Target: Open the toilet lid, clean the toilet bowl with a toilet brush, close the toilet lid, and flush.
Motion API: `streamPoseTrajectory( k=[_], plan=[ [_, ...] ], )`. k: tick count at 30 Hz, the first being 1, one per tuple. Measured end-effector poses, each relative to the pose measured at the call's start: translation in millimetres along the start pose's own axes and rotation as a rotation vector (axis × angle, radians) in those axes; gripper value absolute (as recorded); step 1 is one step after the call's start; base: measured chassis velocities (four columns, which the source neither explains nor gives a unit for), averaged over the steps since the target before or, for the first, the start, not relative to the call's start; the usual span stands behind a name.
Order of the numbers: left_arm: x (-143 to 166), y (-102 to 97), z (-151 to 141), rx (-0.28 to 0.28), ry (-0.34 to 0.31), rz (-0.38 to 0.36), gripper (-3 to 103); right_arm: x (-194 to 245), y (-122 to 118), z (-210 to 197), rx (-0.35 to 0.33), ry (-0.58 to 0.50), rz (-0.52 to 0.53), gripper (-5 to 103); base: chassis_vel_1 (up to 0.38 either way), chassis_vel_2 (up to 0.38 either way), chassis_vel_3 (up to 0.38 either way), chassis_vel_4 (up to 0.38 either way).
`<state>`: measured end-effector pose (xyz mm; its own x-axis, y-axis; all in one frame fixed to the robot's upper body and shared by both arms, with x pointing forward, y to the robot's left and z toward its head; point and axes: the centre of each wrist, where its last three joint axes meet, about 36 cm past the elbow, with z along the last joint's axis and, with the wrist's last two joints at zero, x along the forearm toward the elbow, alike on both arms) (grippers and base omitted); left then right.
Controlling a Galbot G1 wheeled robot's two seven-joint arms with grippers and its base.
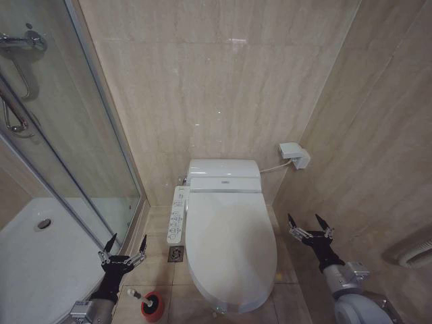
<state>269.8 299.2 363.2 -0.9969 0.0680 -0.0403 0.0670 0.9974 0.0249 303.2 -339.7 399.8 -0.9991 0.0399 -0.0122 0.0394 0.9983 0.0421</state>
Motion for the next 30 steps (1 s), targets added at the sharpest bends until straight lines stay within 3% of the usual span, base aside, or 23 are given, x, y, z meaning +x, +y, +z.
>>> streamPoseTrajectory(
  k=[25, 30],
  plan=[
    [0.0, 0.0, 0.0, 0.0, 0.0, 0.0, 100, 0.0, 0.1, -0.2, 0.0, 0.0, 0.0, 100, 0.0, 0.0, 0.0, 0.0],
    [-21.5, 0.4, -8.8, 0.036, 0.012, -0.014, 100, 0.0, 0.1, -0.2, 0.0, 0.0, 0.0, 100, 0.0, 0.0, 0.0, 0.0]
  ],
)
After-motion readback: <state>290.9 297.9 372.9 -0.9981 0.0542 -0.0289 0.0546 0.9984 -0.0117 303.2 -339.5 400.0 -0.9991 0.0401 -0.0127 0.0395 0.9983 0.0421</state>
